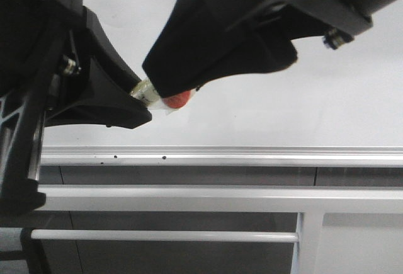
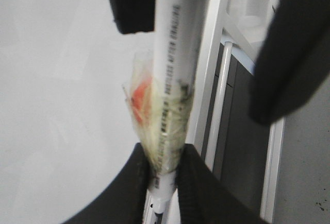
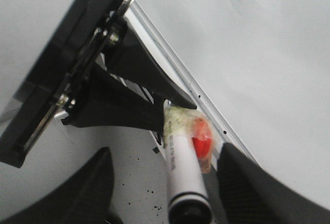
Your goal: Write number 1 on whiteboard
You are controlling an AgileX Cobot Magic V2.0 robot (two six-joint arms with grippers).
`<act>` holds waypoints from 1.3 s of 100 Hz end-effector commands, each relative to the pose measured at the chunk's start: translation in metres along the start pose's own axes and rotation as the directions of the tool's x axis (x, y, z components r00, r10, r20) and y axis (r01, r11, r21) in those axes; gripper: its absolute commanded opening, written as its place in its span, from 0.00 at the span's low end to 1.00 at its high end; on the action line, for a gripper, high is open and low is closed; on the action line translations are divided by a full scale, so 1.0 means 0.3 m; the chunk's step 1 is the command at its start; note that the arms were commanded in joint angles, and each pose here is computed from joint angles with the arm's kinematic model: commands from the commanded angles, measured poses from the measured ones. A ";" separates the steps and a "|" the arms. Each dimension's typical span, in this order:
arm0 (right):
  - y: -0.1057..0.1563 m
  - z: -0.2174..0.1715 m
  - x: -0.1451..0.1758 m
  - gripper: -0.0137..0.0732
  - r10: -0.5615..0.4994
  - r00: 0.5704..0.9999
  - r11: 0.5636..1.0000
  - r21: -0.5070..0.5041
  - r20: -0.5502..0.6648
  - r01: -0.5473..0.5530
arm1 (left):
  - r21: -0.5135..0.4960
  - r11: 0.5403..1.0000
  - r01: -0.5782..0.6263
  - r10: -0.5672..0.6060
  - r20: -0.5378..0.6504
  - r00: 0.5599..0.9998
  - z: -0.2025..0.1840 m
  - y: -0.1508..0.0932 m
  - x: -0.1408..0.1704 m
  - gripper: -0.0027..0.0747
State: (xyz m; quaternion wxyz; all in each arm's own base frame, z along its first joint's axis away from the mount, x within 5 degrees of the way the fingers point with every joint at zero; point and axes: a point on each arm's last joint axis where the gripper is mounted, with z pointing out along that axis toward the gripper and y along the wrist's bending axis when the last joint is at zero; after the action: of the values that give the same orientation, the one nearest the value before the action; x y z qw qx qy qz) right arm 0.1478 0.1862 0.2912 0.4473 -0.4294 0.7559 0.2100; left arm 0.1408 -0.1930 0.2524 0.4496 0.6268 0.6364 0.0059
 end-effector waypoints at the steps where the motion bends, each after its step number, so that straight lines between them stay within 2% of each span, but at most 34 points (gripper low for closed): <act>1: -0.010 -0.024 -0.061 0.51 -0.012 0.995 1.000 0.028 0.102 0.009 | -0.021 1.000 0.018 -0.017 0.066 0.998 -0.024 0.025 -0.041 0.01; 10: -0.011 -0.024 -0.063 0.41 -0.012 0.994 0.999 0.032 0.110 0.009 | -0.020 1.000 0.020 -0.019 0.066 0.998 -0.024 0.025 -0.041 0.01; 29: -0.011 -0.024 -0.064 0.28 -0.012 0.994 0.999 0.033 0.112 0.009 | -0.020 1.000 0.022 -0.020 0.066 0.998 -0.024 0.025 -0.041 0.01; 45: -0.012 -0.025 -0.066 0.07 -0.013 0.993 0.999 0.036 0.119 0.008 | -0.019 1.000 0.024 -0.023 0.065 0.998 -0.024 0.024 -0.041 0.01; 56: -0.013 -0.025 -0.068 0.08 -0.013 0.992 0.999 0.039 0.125 0.008 | -0.019 1.000 0.024 -0.023 0.065 0.998 -0.024 0.024 -0.041 0.01; 62: -0.013 -0.025 -0.069 0.08 -0.013 0.992 0.999 0.040 0.127 0.008 | -0.019 1.000 0.024 -0.023 0.065 0.998 -0.024 0.024 -0.041 0.05; 69: -0.013 -0.025 -0.069 0.08 -0.013 0.992 0.999 0.040 0.127 0.008 | -0.019 1.000 0.024 -0.023 0.065 0.998 -0.024 0.024 -0.041 0.16; 76: -0.013 -0.025 -0.069 0.08 -0.013 0.992 0.999 0.040 0.127 0.008 | -0.018 1.000 0.024 -0.023 0.067 0.997 -0.024 0.024 -0.042 0.34; 79: -0.013 -0.025 -0.069 0.08 -0.013 0.992 0.999 0.040 0.127 0.008 | -0.018 1.000 0.024 -0.023 0.067 0.997 -0.024 0.024 -0.042 0.45; 89: -0.014 -0.025 -0.071 0.08 -0.013 0.991 0.999 0.044 0.135 0.007 | -0.014 0.999 0.044 -0.043 0.064 0.997 -0.025 0.024 -0.040 0.61; 103: -0.020 -0.033 -0.083 0.08 -0.015 0.985 0.998 0.062 0.174 0.004 | -0.014 0.997 0.075 -0.074 0.067 0.995 -0.037 0.027 -0.040 0.60; 114: -0.022 -0.051 -0.093 0.08 -0.033 0.979 0.997 0.074 0.202 0.018 | -0.016 0.990 0.144 -0.141 0.096 0.985 -0.075 0.036 -0.044 0.60; 130: -0.016 -0.069 -0.086 0.08 -0.041 0.983 0.998 0.062 0.181 0.030 | -0.081 0.979 0.189 -0.184 0.070 0.980 -0.169 0.068 -0.016 0.60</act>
State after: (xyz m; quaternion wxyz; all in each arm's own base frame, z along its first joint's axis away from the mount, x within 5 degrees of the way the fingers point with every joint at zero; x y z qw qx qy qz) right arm 0.1480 0.1837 0.3017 0.4844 -0.4187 0.7381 0.2129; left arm 0.1316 -0.1731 0.2726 0.4613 0.5707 0.6791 -0.0156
